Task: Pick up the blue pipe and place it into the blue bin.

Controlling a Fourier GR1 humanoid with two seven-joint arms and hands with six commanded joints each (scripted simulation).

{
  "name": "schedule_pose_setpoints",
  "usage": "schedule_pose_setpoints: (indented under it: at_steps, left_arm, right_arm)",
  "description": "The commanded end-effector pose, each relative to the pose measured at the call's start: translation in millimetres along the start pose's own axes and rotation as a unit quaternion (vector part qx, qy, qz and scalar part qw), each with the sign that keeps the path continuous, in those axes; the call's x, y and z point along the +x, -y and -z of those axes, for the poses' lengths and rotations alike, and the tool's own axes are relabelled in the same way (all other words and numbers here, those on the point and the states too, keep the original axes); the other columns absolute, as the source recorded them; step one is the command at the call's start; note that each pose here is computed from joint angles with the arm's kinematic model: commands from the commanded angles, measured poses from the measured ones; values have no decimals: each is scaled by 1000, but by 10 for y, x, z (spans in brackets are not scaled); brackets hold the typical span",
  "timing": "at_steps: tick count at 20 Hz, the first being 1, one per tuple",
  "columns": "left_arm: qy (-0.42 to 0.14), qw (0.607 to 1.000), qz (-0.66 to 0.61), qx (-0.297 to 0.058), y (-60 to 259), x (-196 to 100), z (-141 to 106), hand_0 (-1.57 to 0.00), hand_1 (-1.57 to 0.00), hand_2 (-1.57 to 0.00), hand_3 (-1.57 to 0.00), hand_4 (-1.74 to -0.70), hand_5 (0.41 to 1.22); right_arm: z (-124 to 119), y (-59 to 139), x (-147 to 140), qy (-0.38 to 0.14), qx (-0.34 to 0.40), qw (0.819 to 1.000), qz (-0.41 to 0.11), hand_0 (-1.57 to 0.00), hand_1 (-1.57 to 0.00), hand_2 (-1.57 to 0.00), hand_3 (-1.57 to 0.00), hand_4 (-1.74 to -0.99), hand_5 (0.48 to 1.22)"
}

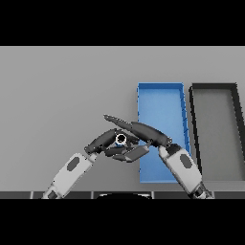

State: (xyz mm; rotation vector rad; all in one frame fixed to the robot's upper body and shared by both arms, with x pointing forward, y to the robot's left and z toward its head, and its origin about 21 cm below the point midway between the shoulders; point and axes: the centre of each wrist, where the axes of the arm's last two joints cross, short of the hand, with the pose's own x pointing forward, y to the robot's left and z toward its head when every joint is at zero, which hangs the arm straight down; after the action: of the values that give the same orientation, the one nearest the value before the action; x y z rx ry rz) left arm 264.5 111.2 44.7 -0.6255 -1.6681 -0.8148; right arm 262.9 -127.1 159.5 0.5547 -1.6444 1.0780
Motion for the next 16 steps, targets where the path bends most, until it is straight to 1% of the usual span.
schedule_pose_setpoints:
  at_steps: [1, 3, 4, 5, 6, 7, 8, 9, 10, 11, 12, 13, 14, 15, 16]
  left_arm:
    - [-5, 1000, 12, 2, -16, 2, 14, -1571, -1571, -1571, -1538, -1741, 1221]
    - [-12, 1000, 8, -1, -15, -33, -6, -1571, -1571, -1571, -1535, -1737, 1221]
    - [-11, 1000, -2, -2, -17, -19, -27, -1571, -1571, -1571, -1484, -1736, 1221]
    - [-9, 1000, 20, -4, -29, -28, -30, -1394, -1326, -1320, -1288, -1737, 1221]
    - [-51, 997, 52, -19, -59, -6, -40, -1182, -1078, -1063, -1030, -1682, 1221]
    - [-83, 994, 66, -33, -71, 12, -30, -991, -878, -850, -824, -1552, 1221]
    - [-94, 993, 69, -31, -73, 47, -38, -818, -706, -680, -659, -1480, 1221]
    - [-82, 994, 64, -23, -68, 45, -17, -776, -706, -686, -583, -1533, 1221]
    - [-68, 996, 64, -14, -60, 33, -9, -935, -879, -863, -781, -1574, 1221]
    - [-58, 997, 49, -7, -21, 15, 4, -1063, -1017, -969, -939, -1607, 1221]
    - [-58, 998, 40, -2, -34, -2, -10, -1164, -1128, -1051, -1065, -1634, 1221]
    - [-55, 998, 26, 3, -30, -7, -34, -1246, -1217, -1115, -1166, -1655, 1221]
    - [-49, 999, 15, 3, 3, -4, -22, -1311, -1287, -1186, -1247, -1673, 1221]
    - [-41, 999, 3, 3, -19, -17, -27, -1363, -1344, -1254, -1312, -1686, 1221]
    - [-35, 999, 1, 2, -30, -22, -34, -1404, -1390, -1310, -1364, -1697, 1221]
  right_arm:
    - [57, 9, 18, 5, 7, 1000, 3, 1, 1, 1, 1, -1219, 511]
    - [166, 3, 35, 14, 21, 1000, 4, 1, -12, -29, -2, -1222, 506]
    - [218, 25, 41, 13, 27, 1000, 5, -53, -84, -102, -46, -1245, 506]
    - [266, 33, 60, 14, 37, 999, 3, -181, -225, -237, -161, -1294, 509]
    - [316, 27, 64, 9, 49, 999, -1, -345, -375, -379, -296, -1335, 507]
    - [362, 0, 63, 6, 59, 998, -7, -527, -534, -531, -440, -1362, 508]
    - [391, 30, 56, 12, 65, 998, -8, -718, -699, -739, -635, -1430, 522]
    - [425, 2, 70, 25, 72, 997, 3, -888, -873, -905, -768, -1486, 550]
    - [415, 11, 70, 30, 83, 996, 17, -1025, -1013, -1038, -868, -1530, 606]
    - [447, -2, 88, 28, 92, 995, 29, -1134, -1124, -1145, -957, -1562, 666]
    - [463, -4, 57, 23, 93, 995, 40, -1221, -1214, -1230, -1080, -1526, 728]
    - [487, -41, 21, 39, 94, 993, 57, -1291, -1285, -1298, -1178, -1495, 826]
    - [470, -27, -12, 57, 89, 992, 63, -1347, -1342, -1353, -1257, -1469, 905]
    - [487, -27, -20, 70, 85, 992, 59, -1392, -1388, -1396, -1320, -1452, 968]
    - [487, -34, -12, 83, 85, 992, 34, -1428, -1425, -1431, -1370, -1441, 1019]
